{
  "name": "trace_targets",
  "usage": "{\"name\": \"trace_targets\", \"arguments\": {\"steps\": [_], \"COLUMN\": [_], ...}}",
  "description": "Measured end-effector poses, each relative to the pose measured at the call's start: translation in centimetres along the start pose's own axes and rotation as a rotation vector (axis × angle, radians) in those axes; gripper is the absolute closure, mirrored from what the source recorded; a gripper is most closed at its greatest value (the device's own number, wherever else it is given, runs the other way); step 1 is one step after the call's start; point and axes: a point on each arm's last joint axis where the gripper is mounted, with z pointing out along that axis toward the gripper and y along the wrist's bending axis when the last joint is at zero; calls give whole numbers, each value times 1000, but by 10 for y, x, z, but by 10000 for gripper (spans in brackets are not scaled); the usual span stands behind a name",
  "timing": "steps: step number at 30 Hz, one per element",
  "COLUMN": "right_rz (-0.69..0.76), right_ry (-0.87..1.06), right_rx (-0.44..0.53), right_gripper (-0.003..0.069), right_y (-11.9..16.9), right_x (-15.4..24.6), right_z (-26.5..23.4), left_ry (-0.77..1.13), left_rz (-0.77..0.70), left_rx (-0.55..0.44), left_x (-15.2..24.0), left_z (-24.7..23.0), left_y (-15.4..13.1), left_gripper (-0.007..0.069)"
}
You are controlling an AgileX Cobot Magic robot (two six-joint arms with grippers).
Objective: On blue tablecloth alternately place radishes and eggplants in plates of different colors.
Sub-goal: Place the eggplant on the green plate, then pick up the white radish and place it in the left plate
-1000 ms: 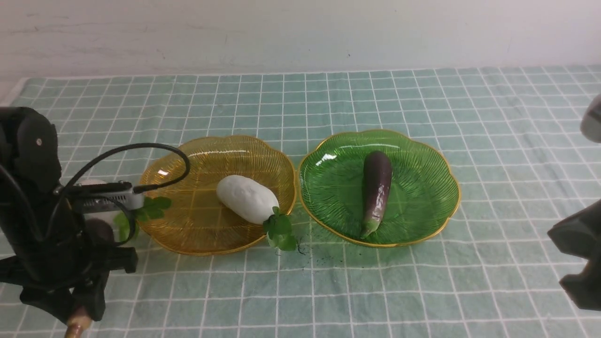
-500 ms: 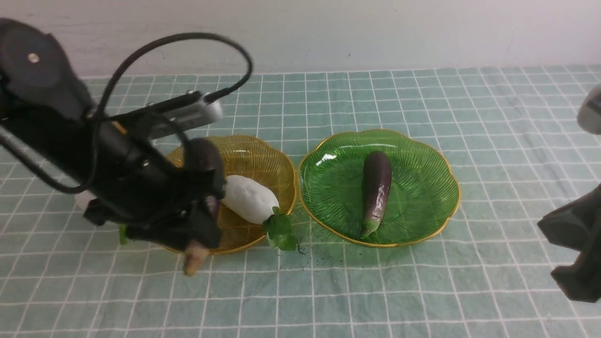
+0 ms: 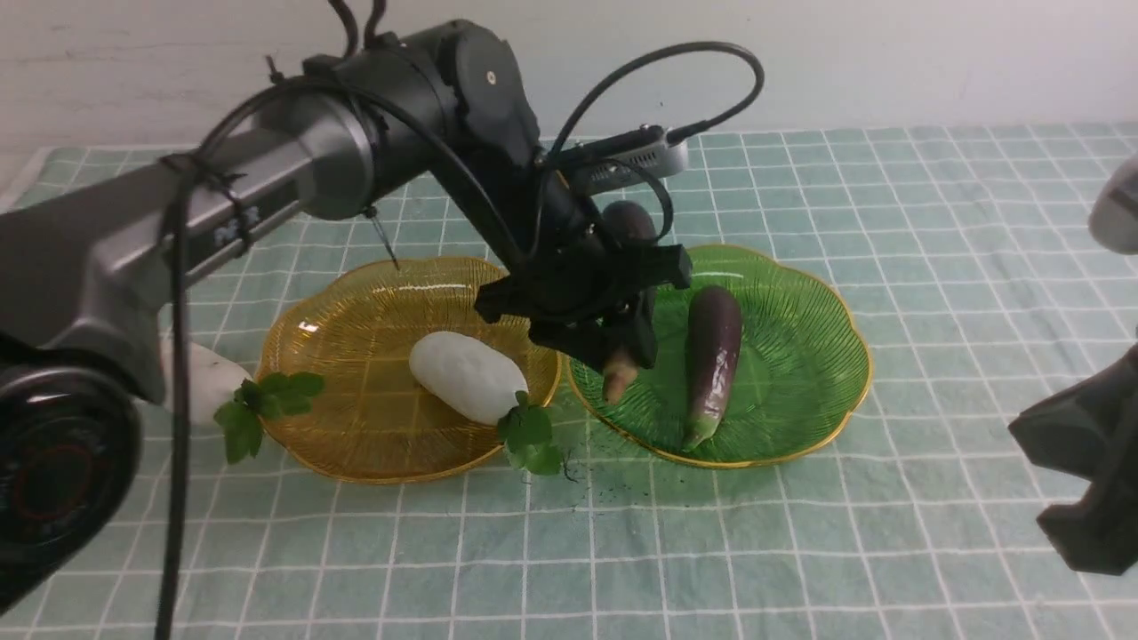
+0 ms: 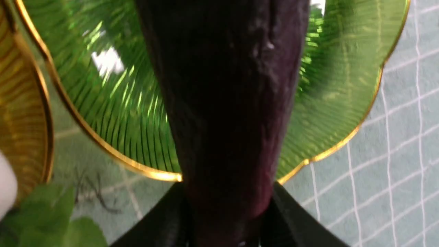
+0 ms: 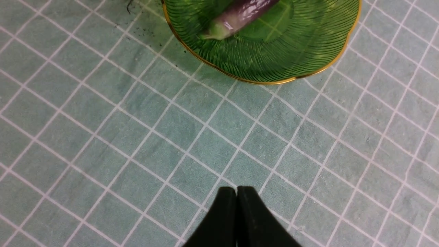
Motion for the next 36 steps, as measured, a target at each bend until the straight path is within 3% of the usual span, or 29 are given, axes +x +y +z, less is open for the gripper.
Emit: {"name": "trace_targets", "arguments": {"steps": [7, 10, 13, 15, 21, 26, 32, 36], "right_rz": [7, 3, -4, -7, -9, -10, -10, -10], "right_ry": [4, 26, 69, 84, 68, 68, 67, 66], "right_rx": [-13, -14, -16, -17, -19, -17, -16, -16], "right_gripper": [673, 673, 673, 673, 673, 673, 673, 673], "right_y": [1, 2, 4, 5, 6, 6, 6, 6], "right_x": [1, 5, 14, 17, 17, 17, 17, 17], "right_z": [1, 5, 16, 19, 22, 22, 22, 22], "left_ry": [-28, -64, -174, -277, -468, -413, -255, -203], "left_rz": [7, 9, 5, -12, -86, -173, -531, -651], "left_rx": [4, 15, 23, 23, -65, -119, -200, -211], "left_x": [-21, -30, -47, -53, -34, 1, 65, 81], "left_z": [11, -11, -66, -103, -205, -218, -204, -193], "left_y": [3, 4, 14, 24, 69, 103, 210, 240], "left_gripper": [112, 95, 142, 223, 595, 630, 631, 603]}}
